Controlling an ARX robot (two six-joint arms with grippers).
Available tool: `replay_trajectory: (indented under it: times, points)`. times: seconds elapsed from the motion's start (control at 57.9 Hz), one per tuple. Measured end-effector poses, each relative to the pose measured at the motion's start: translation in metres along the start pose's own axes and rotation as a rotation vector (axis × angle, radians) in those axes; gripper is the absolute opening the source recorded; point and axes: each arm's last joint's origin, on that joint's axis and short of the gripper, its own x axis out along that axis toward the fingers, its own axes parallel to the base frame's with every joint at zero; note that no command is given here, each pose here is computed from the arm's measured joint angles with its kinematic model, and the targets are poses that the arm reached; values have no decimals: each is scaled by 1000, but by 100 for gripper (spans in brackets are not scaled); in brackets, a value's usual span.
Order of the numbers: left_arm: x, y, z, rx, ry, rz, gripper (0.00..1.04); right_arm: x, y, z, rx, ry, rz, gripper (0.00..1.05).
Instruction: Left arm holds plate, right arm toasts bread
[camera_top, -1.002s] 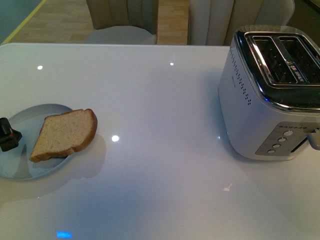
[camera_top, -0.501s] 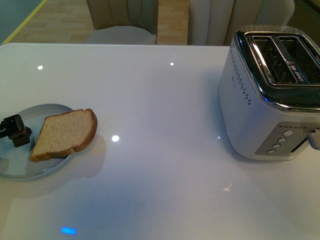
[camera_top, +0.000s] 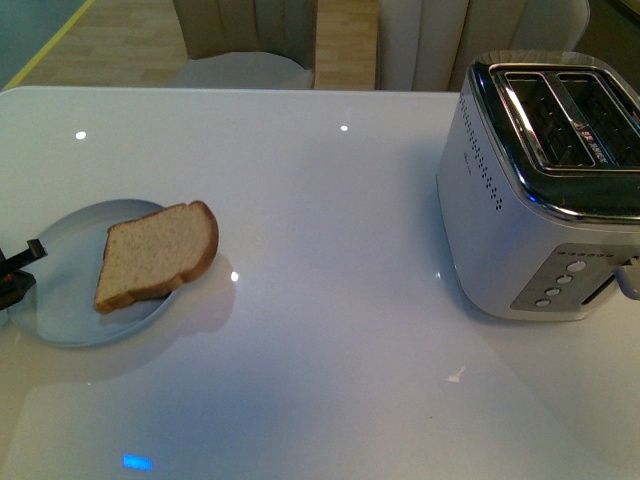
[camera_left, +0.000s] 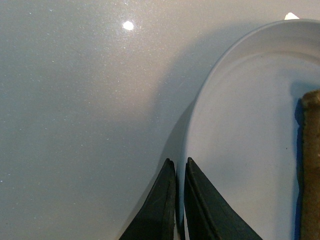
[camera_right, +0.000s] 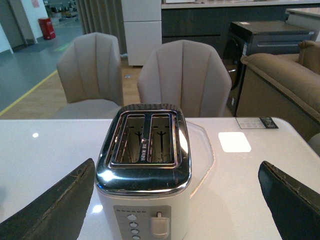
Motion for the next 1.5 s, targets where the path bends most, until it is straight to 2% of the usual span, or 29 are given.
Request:
replay_trajectory:
  times: [0.311,0.639,1.002,1.503]
  points:
    - [-12,-1,2,-91,-2,-16,3,0,0,0,0,0,0,96]
    - [-55,-22,30,-94,-76,-72,3,0,0,0,0,0,0,96]
    - [-116,-91,62,-19,-142,-235,3,0,0,0,0,0,0,96]
    - [-164,-195,60,30,-99,-398,3,0,0,0,0,0,0,96]
